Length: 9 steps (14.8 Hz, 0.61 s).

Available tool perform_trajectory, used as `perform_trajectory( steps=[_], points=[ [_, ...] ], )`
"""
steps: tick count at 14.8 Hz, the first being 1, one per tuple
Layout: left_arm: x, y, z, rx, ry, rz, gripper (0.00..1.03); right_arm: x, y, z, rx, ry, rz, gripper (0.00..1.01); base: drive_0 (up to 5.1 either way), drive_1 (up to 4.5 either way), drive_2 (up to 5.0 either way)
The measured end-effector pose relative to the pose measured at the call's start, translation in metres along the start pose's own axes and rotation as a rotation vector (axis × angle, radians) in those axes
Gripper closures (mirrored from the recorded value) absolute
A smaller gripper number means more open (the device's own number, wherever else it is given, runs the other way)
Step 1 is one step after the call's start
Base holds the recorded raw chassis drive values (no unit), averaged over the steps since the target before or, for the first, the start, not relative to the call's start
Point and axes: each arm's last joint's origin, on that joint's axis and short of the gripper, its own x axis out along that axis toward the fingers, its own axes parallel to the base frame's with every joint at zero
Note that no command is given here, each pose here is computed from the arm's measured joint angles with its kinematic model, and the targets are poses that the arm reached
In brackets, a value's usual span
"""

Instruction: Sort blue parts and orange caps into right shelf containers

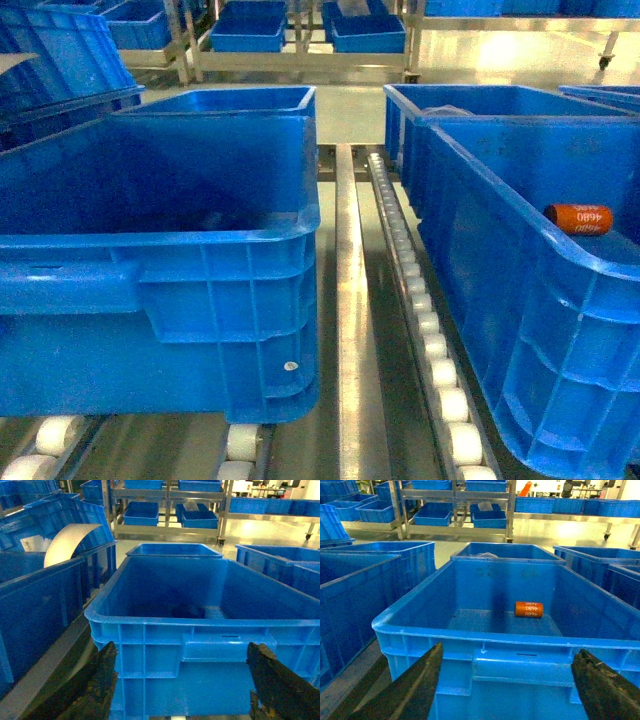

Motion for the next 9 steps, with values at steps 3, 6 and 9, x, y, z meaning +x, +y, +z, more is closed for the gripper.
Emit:
perform_trajectory(
  steps=[3, 6, 9],
  points=[
    [0.0000, 0.0000, 0.0000, 0.002, 0.000, 0.000, 0.03, 0.0000, 0.0000, 0.0000, 0.001, 0.000, 0.000, 0.02, 0.0, 0.00, 0.0],
    [0.0000, 0.0000, 0.0000, 0.001, 0.000, 0.000, 0.05, 0.0000, 0.0000, 0.0000, 0.000, 0.000, 0.000, 0.03, 0.0, 0.00, 0.0],
    [0.0000, 0.0000, 0.0000, 0.001, 0.000, 0.000, 0.05, 0.0000, 0.0000, 0.0000, 0.000, 0.000, 0.000, 0.03, 0.0, 0.00, 0.0]
  ],
)
